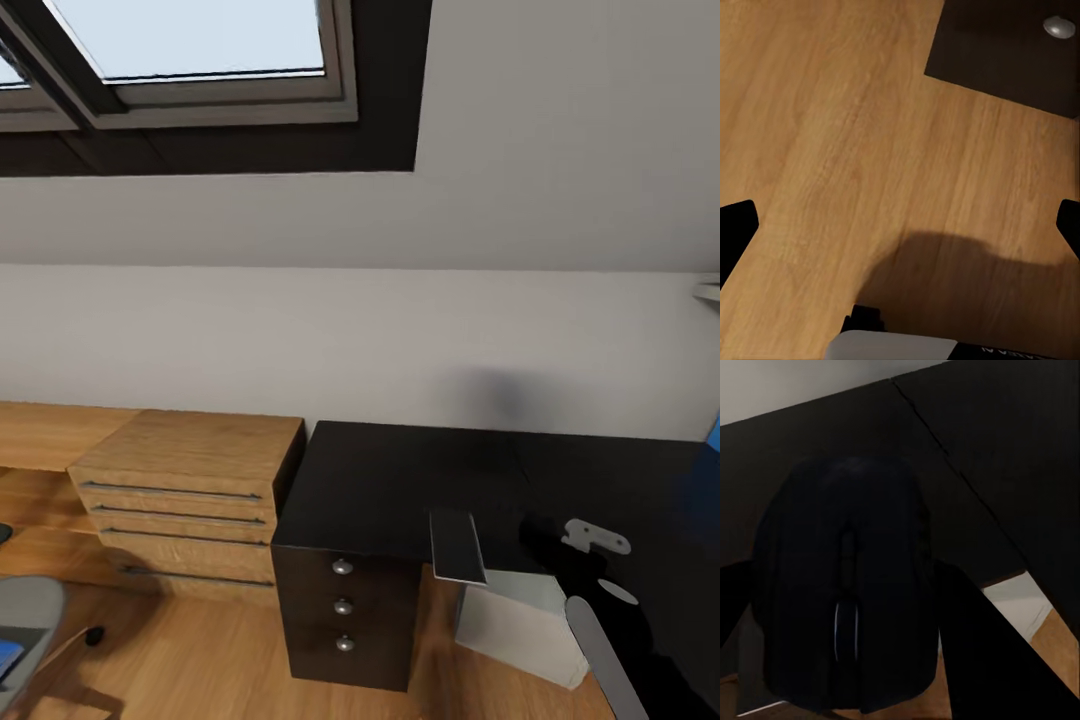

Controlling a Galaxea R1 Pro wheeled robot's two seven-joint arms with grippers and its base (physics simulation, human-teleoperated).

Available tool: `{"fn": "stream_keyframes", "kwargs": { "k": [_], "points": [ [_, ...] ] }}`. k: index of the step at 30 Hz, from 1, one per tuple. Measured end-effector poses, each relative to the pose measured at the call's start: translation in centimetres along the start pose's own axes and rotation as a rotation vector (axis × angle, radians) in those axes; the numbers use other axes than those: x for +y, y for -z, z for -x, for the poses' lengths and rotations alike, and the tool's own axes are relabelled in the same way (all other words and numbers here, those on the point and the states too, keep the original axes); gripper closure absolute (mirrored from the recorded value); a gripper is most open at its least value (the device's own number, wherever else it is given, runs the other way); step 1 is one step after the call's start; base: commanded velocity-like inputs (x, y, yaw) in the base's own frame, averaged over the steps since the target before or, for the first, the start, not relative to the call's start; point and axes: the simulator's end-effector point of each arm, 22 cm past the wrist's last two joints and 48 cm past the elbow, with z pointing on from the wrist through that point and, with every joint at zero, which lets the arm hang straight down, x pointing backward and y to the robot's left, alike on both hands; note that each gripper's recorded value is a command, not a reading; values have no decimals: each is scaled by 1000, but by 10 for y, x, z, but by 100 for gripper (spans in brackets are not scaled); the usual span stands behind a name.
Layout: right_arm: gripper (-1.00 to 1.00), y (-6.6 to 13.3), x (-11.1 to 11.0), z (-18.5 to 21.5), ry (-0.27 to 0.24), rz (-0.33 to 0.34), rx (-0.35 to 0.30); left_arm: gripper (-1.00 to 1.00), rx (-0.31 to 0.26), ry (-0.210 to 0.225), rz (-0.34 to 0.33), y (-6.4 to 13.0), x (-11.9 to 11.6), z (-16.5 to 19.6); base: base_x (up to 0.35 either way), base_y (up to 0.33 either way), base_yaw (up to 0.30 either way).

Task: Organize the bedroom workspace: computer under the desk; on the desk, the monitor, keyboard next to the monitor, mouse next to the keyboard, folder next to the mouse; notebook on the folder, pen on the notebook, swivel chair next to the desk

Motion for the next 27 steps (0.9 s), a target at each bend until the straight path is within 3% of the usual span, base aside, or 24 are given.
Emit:
{"fn": "stream_keyframes", "kwargs": {
  "k": [9, 18, 27],
  "points": [
    [100, -1, 1, -5, 9, 0, 9, -100, 0, 1, -1, 0, -1, 0, 0, 0, -295],
    [100, -12, -11, -37, 24, -30, 74, -100, 0, 1, -2, 0, -1, 0, 0, 0, -295],
    [100, -18, -16, -41, 4, -45, 52, -100, 0, 2, -4, 0, -3, -1, 0, 0, -295]
  ]
}}
